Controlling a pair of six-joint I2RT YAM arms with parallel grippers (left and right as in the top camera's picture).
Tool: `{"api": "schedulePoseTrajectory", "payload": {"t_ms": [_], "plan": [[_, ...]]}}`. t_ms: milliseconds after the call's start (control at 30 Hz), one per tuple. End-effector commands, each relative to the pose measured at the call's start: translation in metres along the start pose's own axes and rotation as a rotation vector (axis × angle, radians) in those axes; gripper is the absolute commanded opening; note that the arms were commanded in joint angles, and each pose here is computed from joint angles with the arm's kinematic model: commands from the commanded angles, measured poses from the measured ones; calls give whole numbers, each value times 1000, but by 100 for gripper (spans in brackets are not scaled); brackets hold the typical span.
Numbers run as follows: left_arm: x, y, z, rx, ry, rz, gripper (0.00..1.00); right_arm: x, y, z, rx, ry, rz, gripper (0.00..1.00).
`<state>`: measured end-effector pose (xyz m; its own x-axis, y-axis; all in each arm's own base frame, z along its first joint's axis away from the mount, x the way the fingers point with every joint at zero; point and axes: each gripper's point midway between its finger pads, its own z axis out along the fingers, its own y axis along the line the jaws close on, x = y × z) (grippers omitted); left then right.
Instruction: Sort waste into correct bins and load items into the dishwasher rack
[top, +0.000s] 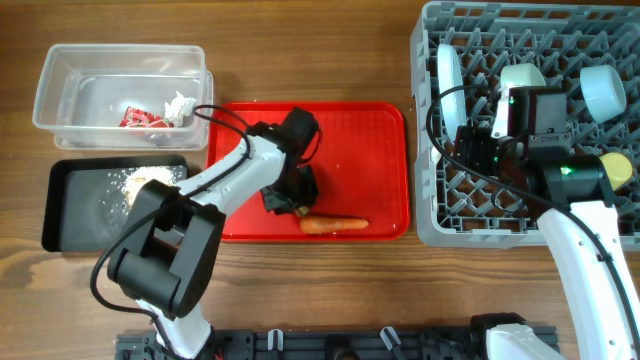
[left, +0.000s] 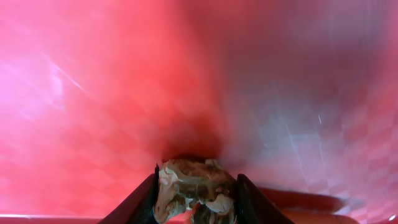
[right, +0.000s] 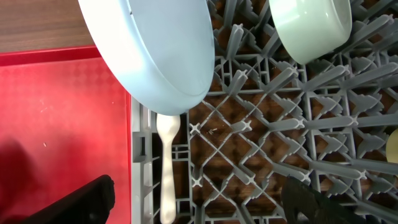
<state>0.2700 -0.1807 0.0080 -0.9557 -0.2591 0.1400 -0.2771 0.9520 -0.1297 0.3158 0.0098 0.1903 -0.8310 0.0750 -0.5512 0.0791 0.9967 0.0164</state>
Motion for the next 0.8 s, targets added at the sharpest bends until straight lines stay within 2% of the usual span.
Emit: {"api": "schedulePoseTrajectory", "payload": {"t_ms": [0, 200, 400, 767], "plan": [[-32, 21, -26, -7, -111, -64, 38, 1, 2, 1, -14, 7, 12, 88], [-61, 80, -108, -52, -357, -207, 40, 1, 2, 1, -14, 6, 12, 88], [-77, 146, -157, -109, -517, -385, 37, 1, 2, 1, -14, 6, 12, 88], [-92, 291, -155, -210, -494, -800, 35, 1, 2, 1, -14, 6, 12, 88]]}}
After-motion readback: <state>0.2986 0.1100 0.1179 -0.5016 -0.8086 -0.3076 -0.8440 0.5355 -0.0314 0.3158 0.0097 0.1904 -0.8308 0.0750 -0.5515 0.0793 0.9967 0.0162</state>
